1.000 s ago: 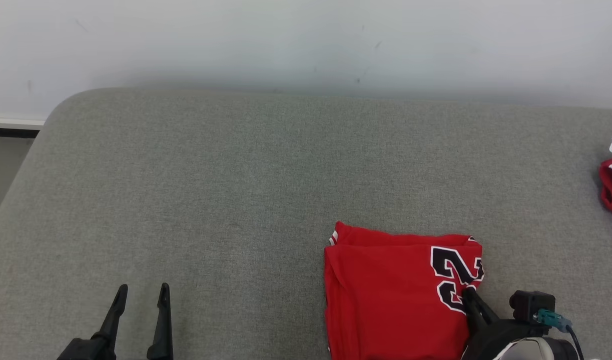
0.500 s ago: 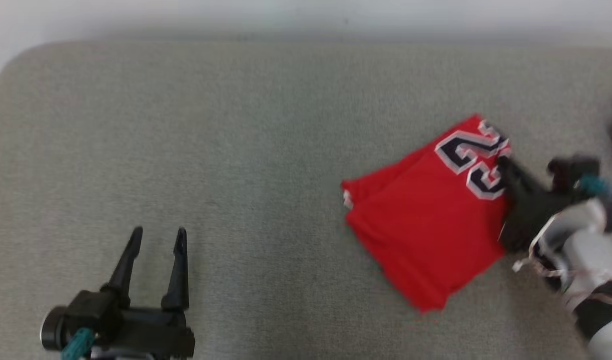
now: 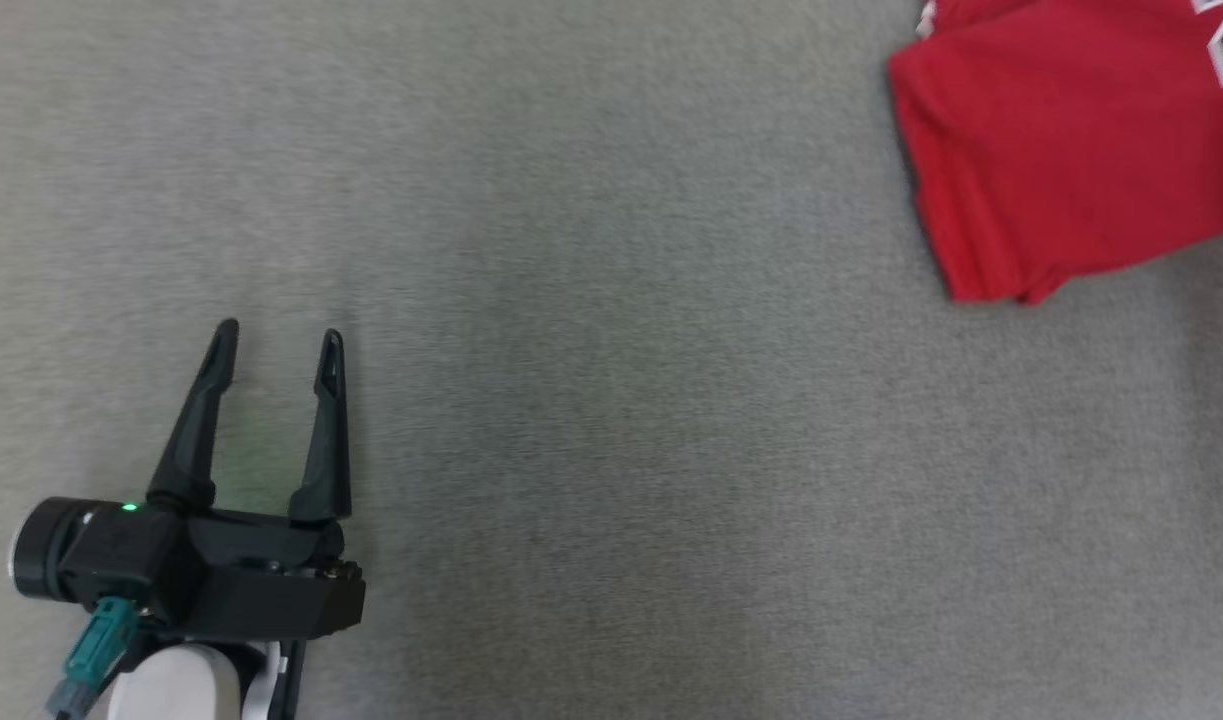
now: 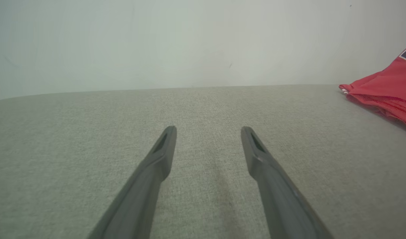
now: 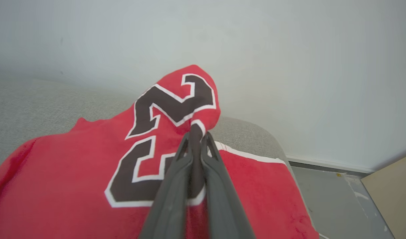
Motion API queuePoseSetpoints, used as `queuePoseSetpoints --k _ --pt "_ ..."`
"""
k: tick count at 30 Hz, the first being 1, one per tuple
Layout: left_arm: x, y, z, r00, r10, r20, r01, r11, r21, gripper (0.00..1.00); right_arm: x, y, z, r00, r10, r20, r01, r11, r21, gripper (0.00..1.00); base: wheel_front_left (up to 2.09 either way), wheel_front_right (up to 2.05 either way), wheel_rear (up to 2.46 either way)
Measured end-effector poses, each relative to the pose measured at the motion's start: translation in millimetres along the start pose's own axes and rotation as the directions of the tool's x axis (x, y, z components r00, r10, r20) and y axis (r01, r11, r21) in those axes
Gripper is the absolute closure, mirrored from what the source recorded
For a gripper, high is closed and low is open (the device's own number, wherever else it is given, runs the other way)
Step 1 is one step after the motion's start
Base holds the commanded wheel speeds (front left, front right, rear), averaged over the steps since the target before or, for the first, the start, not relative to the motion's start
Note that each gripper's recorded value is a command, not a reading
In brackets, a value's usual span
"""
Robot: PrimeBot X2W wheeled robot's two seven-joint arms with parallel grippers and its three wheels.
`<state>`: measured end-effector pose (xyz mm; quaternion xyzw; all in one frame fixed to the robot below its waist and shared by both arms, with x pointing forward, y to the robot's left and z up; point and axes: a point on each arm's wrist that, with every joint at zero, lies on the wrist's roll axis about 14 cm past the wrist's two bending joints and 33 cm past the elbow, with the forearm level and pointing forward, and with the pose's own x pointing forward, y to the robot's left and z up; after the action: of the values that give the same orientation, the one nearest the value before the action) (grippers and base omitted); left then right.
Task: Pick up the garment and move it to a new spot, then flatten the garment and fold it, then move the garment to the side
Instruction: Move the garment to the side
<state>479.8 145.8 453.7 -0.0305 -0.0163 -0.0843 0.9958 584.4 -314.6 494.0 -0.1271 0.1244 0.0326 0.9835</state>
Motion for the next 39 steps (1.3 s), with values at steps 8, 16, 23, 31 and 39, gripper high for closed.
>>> queuePoseSetpoints --k 8,16,23,31,39 --pt "22.6 -27.2 -20.8 0.996 -0.092 0.002 0.093 0.996 -0.013 0.0 -24.9 -95.4 -13.6 0.975 -0.179 -0.129 0.164 0.979 -0.118 1.0 0.0 0.0 0.0" --pt "28.4 -37.7 -27.1 0.991 -0.133 0.012 0.133 0.991 -0.018 0.0 -38.1 -146.8 -32.7 0.926 -0.288 -0.243 0.22 0.937 -0.27 1.0 0.0 0.0 0.0" --pt "25.4 -30.1 -25.9 0.992 -0.125 0.009 0.125 0.992 -0.002 0.0 -25.9 -151.5 -43.2 0.911 -0.316 -0.266 0.218 0.915 -0.34 0.0 0.0 0.0 0.0" --pt "18.8 -21.9 -19.8 0.996 -0.094 0.003 0.094 0.996 0.001 0.0 -9.4 -122.4 -5.7 0.968 -0.238 -0.083 0.2 0.926 -0.319 0.0 0.0 0.0 0.0" --pt "0.7 -9.2 -3.5 0.999 -0.032 0.002 0.032 0.999 -0.012 0.0 -16.8 -86.3 43.6 0.982 -0.153 0.115 0.175 0.959 -0.221 0.0 0.0 0.0 0.0"
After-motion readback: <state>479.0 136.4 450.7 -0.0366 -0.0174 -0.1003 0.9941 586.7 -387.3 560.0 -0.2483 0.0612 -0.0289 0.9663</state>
